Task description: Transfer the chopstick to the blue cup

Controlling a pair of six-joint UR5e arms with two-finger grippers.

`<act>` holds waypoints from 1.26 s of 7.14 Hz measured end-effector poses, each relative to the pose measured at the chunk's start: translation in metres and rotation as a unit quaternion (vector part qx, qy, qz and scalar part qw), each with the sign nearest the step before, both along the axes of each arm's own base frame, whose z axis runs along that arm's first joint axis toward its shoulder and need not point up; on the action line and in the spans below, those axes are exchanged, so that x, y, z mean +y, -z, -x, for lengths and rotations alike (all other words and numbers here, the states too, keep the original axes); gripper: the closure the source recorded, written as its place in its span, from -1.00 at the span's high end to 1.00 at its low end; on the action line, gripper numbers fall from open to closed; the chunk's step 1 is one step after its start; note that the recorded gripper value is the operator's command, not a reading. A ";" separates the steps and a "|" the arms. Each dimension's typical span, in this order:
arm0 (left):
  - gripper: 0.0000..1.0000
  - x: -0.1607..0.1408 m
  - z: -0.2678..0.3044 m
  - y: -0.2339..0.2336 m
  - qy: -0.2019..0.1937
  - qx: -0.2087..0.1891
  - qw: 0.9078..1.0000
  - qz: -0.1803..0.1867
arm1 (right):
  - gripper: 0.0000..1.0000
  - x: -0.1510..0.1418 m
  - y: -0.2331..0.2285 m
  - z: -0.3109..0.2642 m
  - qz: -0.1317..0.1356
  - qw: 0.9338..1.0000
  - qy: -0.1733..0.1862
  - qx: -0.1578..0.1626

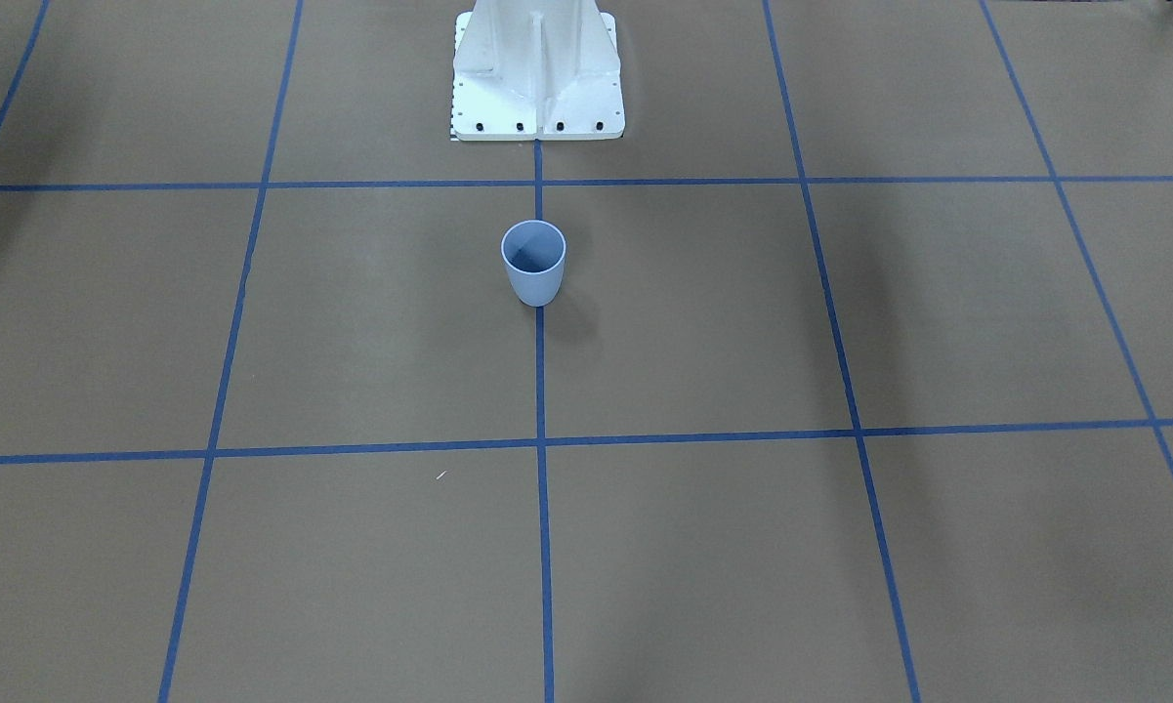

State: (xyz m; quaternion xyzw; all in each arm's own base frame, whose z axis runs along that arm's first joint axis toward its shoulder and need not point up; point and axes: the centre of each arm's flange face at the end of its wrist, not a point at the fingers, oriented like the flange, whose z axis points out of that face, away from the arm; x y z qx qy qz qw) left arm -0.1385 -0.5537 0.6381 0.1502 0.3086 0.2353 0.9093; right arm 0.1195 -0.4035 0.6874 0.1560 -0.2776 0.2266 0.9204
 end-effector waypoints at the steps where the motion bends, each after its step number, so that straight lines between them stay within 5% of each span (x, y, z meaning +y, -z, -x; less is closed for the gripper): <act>1: 0.97 0.008 0.001 -0.006 0.001 0.000 1.000 0.000 | 0.85 -0.007 -0.005 0.002 0.009 0.999 -0.037 -0.006; 5: 0.97 0.018 0.000 -0.013 0.001 0.000 1.000 -0.013 | 0.75 -0.019 -0.045 0.029 0.021 0.995 -0.093 -0.007; 7: 0.97 0.018 0.000 -0.010 0.001 -0.001 1.000 -0.016 | 0.04 -0.019 -0.059 0.032 0.025 0.995 -0.096 0.004; 9: 0.97 0.018 0.000 -0.010 0.000 -0.001 1.000 -0.017 | 0.06 -0.023 -0.063 0.033 0.021 0.995 -0.098 0.013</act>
